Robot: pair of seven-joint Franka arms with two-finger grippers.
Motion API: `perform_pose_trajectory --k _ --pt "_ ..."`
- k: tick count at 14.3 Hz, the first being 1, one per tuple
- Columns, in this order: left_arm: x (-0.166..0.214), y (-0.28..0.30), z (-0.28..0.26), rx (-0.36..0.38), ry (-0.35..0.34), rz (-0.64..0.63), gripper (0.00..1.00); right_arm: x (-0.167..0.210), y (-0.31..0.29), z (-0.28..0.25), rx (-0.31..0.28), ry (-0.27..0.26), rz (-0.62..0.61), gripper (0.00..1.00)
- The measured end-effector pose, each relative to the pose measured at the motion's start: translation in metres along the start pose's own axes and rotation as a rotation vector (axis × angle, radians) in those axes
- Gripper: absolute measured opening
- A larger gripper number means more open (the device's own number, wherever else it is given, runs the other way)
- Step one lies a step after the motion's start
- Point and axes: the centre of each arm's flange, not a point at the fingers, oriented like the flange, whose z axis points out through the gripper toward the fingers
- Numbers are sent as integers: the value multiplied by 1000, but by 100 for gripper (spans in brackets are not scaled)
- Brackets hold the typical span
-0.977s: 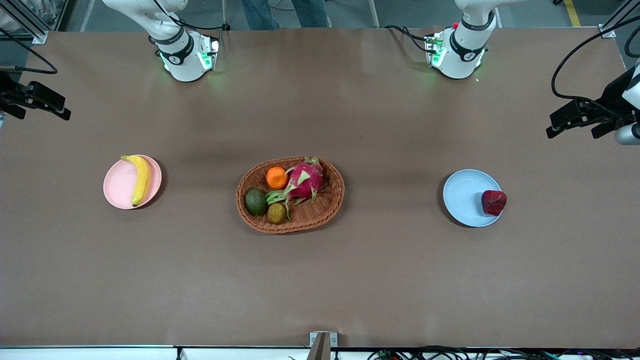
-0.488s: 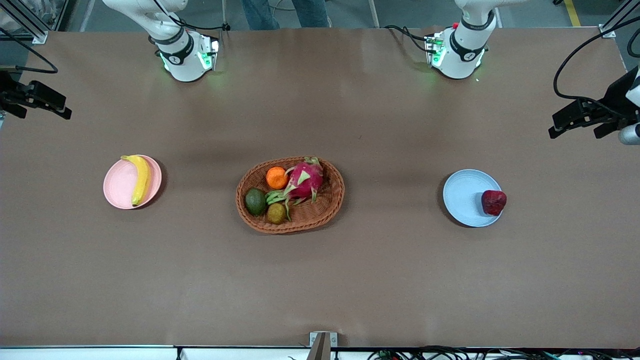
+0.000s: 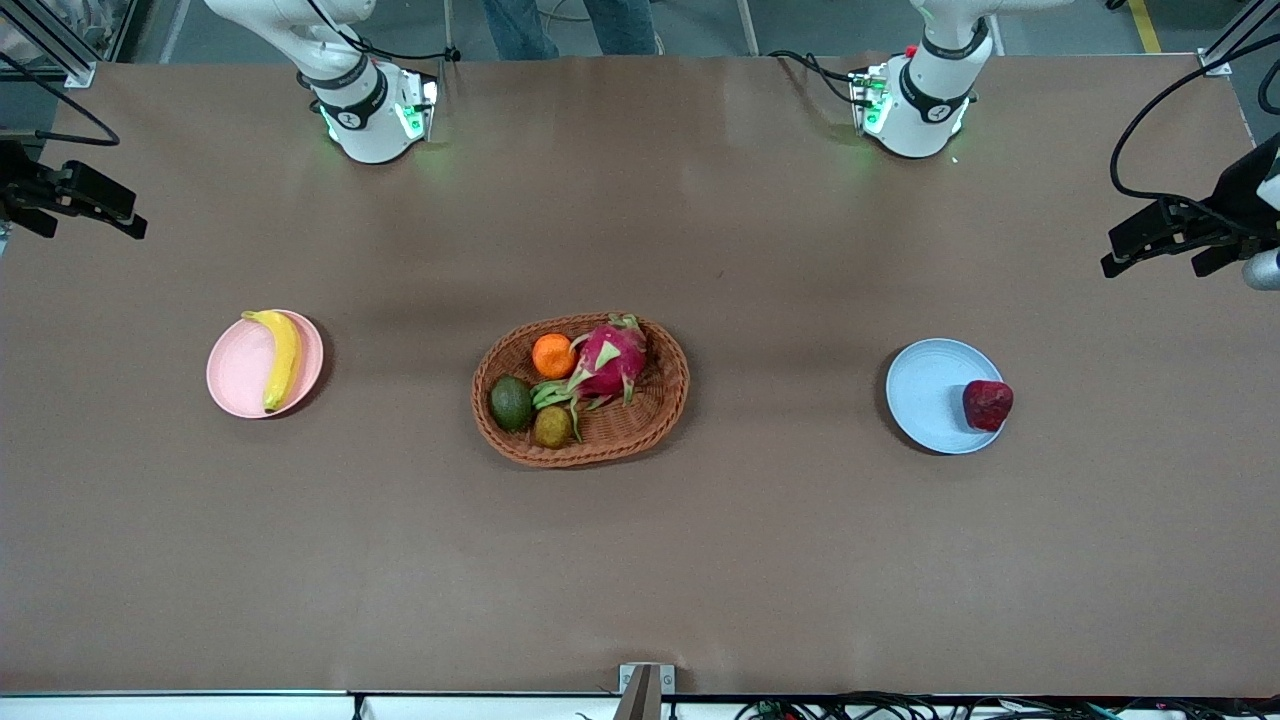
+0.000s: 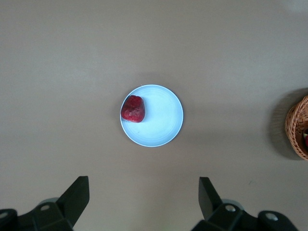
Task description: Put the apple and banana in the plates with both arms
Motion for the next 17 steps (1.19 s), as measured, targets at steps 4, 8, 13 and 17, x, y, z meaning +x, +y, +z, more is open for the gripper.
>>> perform_pose_trajectory --k 4,8,13,17 --pt "0 0 -1 0 3 -1 100 0 0 0 0 -1 1 100" --pt "0 0 -2 0 4 0 100 0 3 0 1 2 5 100" --pt "0 0 -2 0 5 1 100 0 5 -2 31 13 12 100" --pt "0 2 -2 0 5 3 100 -2 10 -5 34 19 21 100"
